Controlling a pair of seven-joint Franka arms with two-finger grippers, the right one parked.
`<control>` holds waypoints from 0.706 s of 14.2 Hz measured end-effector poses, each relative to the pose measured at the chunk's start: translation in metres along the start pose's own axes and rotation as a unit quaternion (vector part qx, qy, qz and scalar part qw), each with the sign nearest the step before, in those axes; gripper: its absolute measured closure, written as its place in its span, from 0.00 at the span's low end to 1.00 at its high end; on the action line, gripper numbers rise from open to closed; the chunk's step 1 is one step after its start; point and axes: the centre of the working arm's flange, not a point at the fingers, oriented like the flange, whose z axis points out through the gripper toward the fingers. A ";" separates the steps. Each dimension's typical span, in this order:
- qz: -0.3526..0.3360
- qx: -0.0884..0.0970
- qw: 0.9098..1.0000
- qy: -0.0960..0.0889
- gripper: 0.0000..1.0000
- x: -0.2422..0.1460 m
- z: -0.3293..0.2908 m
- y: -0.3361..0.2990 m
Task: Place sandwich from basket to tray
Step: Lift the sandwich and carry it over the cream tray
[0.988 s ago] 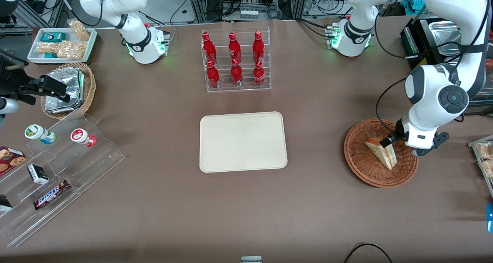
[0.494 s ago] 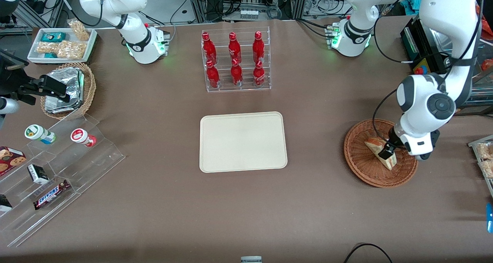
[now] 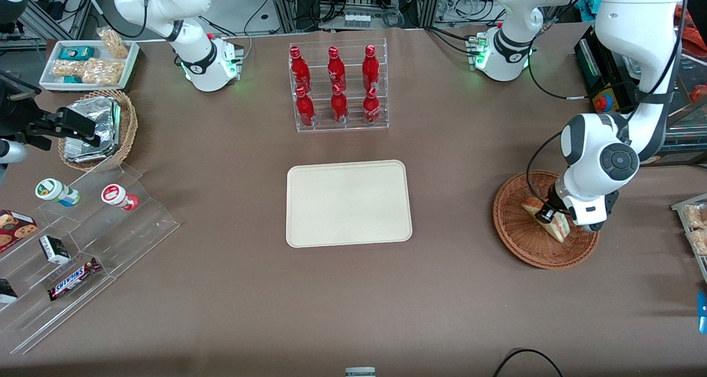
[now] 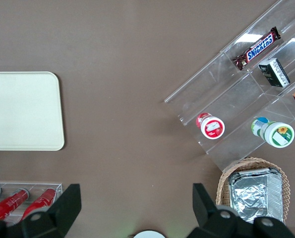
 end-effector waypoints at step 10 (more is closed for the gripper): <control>0.348 0.039 0.937 -0.006 0.86 -0.138 -0.098 0.104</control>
